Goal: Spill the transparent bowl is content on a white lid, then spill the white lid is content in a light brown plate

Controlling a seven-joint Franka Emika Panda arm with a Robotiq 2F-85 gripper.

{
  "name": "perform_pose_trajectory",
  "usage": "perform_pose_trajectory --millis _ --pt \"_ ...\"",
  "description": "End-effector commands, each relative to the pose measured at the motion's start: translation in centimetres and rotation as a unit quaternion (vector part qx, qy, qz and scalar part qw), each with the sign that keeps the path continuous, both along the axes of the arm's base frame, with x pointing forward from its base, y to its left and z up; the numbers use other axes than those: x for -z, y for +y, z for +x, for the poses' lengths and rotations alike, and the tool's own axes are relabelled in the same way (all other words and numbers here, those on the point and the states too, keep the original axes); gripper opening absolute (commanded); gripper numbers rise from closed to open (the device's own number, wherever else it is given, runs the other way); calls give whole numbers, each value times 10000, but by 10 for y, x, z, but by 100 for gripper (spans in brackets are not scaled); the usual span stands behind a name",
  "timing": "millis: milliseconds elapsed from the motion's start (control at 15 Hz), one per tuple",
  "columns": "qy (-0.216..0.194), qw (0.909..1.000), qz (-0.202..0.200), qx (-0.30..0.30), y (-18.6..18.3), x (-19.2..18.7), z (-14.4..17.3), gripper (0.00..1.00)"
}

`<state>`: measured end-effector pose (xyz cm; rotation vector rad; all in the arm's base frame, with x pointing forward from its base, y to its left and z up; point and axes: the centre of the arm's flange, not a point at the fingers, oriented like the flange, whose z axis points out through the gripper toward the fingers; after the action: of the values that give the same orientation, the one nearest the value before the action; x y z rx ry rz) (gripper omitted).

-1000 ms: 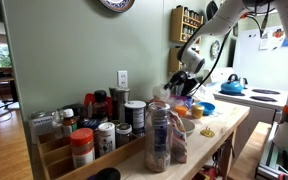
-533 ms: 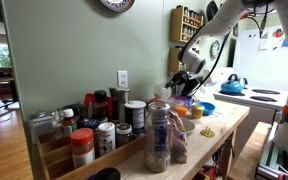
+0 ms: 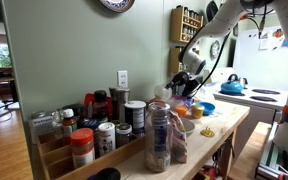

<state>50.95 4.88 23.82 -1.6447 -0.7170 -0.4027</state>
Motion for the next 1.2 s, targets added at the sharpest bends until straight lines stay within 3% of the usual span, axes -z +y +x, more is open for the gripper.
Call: perform_pose_trajectory --millis 0,200,267,467,800,1133 --pt "181 9997 -74 143 -2 9 2 3" --pt "224 9994 -50 253 -4 10 3 3" --pt "95 9997 236 22 -4 9 2 3" --pt "101 9990 426 -108 -4 8 -1 3" --pt "260 9989 400 -6 -4 10 1 3" --pt "100 9975 703 -65 -8 8 0 3"
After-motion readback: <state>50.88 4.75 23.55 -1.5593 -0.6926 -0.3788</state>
